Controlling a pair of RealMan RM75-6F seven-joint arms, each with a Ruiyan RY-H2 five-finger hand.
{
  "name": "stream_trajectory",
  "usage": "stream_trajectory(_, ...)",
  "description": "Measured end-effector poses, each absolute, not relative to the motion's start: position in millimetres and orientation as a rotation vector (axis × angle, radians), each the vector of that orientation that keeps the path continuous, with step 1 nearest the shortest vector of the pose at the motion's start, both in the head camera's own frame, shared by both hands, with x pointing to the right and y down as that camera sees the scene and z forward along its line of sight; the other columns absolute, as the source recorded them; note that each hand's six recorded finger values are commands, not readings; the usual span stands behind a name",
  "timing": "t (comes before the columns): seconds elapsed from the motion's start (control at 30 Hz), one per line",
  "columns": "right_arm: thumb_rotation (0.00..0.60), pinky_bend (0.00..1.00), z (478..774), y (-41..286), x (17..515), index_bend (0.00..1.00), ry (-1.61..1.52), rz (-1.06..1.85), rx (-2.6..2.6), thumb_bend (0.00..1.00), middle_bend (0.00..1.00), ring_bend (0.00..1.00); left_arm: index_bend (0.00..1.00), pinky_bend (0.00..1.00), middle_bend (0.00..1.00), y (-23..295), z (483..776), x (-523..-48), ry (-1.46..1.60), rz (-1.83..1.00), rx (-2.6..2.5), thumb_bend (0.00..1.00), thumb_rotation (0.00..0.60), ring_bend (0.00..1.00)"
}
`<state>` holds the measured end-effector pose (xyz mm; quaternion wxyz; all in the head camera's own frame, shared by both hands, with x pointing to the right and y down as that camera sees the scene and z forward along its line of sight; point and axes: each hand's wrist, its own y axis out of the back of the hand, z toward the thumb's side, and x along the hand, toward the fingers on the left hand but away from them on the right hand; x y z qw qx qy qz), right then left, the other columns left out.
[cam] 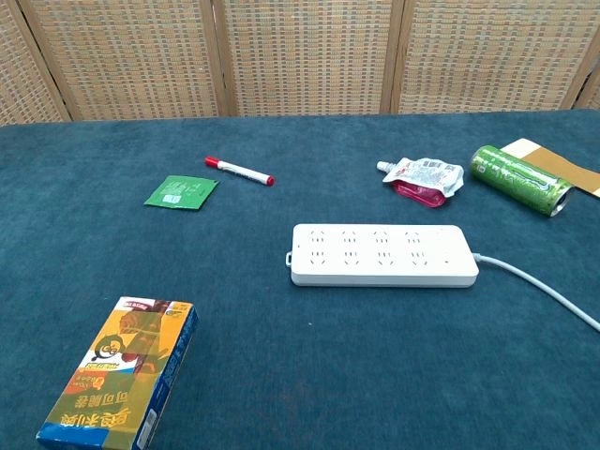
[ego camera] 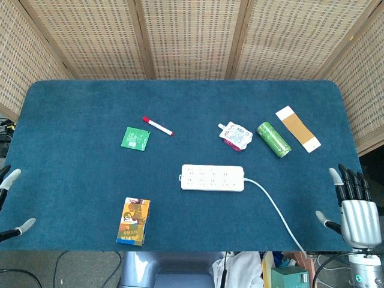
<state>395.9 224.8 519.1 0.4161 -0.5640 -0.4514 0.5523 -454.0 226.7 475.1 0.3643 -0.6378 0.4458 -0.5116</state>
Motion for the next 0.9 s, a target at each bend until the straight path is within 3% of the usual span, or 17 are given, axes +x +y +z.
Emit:
stream_trajectory(0.4,0.6,0.01,527,219,388,0.0,-1.094,1.372,-1.47,0.0,0.02,0.01,0.0,0.0,0.0,226,477,-455,1.143,-1.333,-1.628,0.0,0.6,0.0)
stream_trajectory(0.47,0.6,0.21,532,210,382,0.0,-1.061,1.355,-1.494,0.0,0.2,0.19,0.0,0.0,0.0,225,479,-455,1.138,-1.343,-1.625,0.0,0.6,0.0)
stream_trajectory(0.53,0.6,0.64,537,198,374,0.0,-1.027,1.328,-1.516,0.01,0.55,0.53,0.0,0.0,0.0,223,481,-454,1.135,-1.353,-1.62,0.0,0.6,0.0)
stream_trajectory(0.57,0.6,0.8,541,190,368,0.0,-1.002,1.31,-1.535,0.06,0.67,0.65,0.0,0.0,0.0,222,482,-454,1.134,-1.358,-1.617,0.0,0.6,0.0)
stream_trajectory(0.63,0.6,0.95,550,180,358,0.0,-0.961,1.292,-1.576,0.22,0.79,0.77,0.0,0.0,0.0,220,484,-454,1.134,-1.371,-1.611,0.0,0.6,0.0)
stream_trajectory(0.67,0.6,0.99,556,175,352,0.0,-0.933,1.286,-1.613,0.34,0.83,0.81,0.0,0.0,0.0,219,485,-454,1.132,-1.378,-1.607,0.0,0.6,0.0)
stream_trajectory(0.77,0.6,1.0,576,163,335,0.0,-0.86,1.287,-1.722,0.56,0.89,0.89,0.0,0.0,0.0,216,488,-455,1.13,-1.396,-1.601,0.0,0.6,0.0)
stream_trajectory(0.9,0.6,1.0,606,150,312,0.05,-0.769,1.32,-1.871,0.7,0.92,0.93,0.0,0.0,0.0,213,492,-455,1.129,-1.414,-1.596,0.0,0.6,0.0)
